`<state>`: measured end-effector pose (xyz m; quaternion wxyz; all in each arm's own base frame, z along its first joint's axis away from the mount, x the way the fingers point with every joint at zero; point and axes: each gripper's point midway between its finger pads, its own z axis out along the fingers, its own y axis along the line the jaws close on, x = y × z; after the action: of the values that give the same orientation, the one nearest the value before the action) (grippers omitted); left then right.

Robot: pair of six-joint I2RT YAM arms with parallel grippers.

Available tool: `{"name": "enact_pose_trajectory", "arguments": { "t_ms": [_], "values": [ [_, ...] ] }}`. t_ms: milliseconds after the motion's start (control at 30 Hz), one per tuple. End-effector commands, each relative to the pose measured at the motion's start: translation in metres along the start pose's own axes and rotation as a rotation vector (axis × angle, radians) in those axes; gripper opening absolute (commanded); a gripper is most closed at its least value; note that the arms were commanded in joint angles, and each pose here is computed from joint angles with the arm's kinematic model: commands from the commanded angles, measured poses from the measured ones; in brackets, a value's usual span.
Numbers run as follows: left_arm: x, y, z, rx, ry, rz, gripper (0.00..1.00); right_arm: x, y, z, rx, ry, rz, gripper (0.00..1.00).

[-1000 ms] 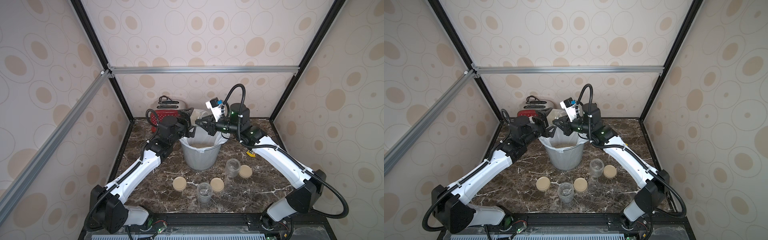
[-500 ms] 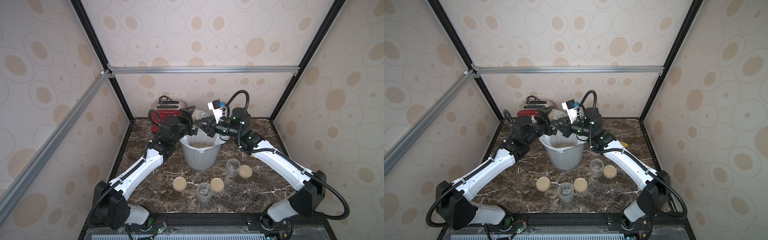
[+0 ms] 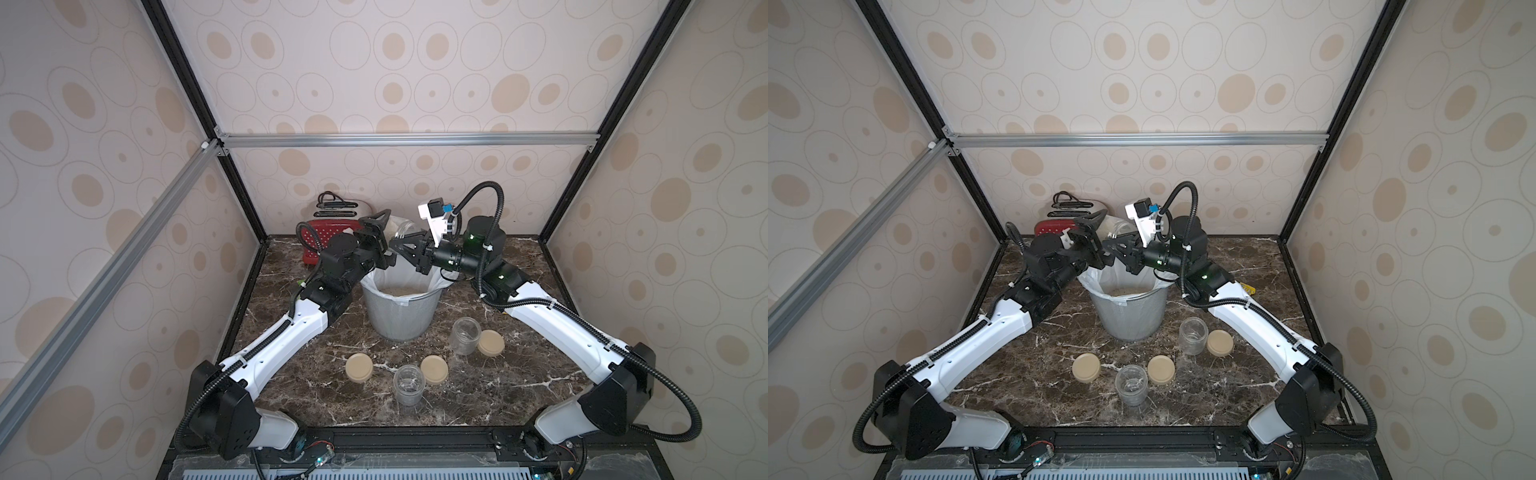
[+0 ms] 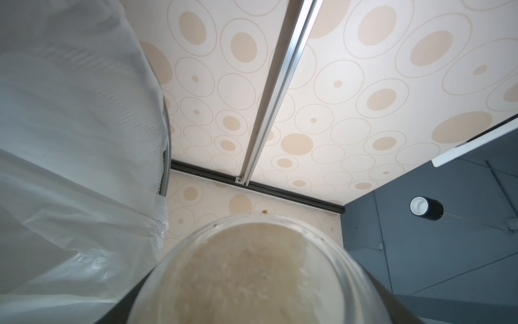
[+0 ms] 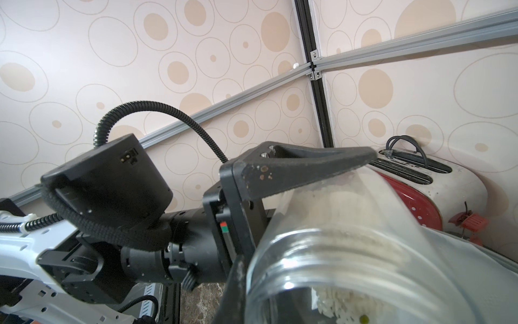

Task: Empty moldy rice from jars
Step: Pour the moldy rice from the jar into the trash bin.

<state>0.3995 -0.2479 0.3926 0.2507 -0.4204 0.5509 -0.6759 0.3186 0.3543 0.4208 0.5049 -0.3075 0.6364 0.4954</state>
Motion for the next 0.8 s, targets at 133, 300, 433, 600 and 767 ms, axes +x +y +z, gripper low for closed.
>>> {"name": "enact_pose_trajectory", "arguments": {
  "t_ms": [133, 300, 433, 600, 767],
  "values": [
    [0.007, -0.046, -0.012, 0.165, -0.01, 0.059, 0.47, -0.008, 0.012, -0.018, 0.045, -0.027, 0.005, 0.3],
    [0.005, -0.048, -0.013, 0.163, -0.031, 0.103, 0.47, -0.001, 0.0, -0.035, 0.167, -0.011, -0.013, 0.59],
    [0.003, -0.048, -0.013, 0.163, -0.048, 0.141, 0.47, 0.0, -0.012, -0.052, 0.283, -0.007, -0.031, 0.63],
    [0.002, -0.052, -0.011, 0.154, -0.063, 0.228, 0.47, 0.001, -0.018, -0.08, 0.405, 0.002, -0.053, 0.64],
    [0.003, -0.053, -0.012, 0.109, -0.077, 0.349, 0.47, 0.01, -0.032, -0.121, 0.584, -0.012, -0.04, 0.64]
  ]
}}
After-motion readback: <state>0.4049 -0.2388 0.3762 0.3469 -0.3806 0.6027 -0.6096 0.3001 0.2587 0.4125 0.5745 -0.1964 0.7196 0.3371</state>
